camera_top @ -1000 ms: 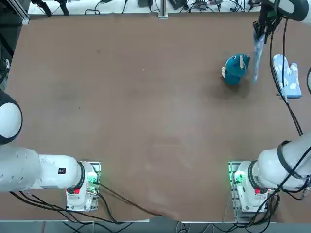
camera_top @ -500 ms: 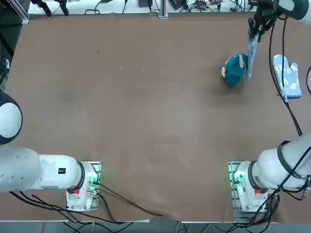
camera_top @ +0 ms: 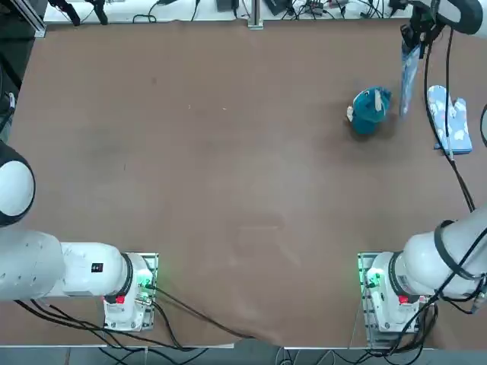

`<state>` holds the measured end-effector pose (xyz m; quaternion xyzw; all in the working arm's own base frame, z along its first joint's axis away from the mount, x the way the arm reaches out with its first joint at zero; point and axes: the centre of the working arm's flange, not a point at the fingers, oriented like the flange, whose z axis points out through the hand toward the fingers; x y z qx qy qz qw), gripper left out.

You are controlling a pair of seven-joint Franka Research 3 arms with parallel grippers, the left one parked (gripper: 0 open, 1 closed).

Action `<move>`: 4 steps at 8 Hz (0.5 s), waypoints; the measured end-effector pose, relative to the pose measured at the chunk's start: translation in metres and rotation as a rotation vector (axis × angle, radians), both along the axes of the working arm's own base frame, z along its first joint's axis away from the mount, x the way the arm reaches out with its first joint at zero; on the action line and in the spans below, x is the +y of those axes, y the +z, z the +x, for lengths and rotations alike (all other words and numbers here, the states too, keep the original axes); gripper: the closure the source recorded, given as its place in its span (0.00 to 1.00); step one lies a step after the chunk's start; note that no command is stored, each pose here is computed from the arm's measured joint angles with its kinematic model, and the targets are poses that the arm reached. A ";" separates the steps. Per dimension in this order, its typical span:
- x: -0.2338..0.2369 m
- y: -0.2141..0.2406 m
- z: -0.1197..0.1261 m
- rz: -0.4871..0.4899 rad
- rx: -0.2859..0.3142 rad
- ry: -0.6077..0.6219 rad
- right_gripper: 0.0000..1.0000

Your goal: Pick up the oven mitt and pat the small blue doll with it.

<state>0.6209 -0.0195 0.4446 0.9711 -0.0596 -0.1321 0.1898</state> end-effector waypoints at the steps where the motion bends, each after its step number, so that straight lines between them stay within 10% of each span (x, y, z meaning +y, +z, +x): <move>1: -0.001 -0.001 -0.005 -0.008 0.039 -0.013 0.97; 4: 0.013 -0.005 -0.010 0.086 0.070 -0.041 0.97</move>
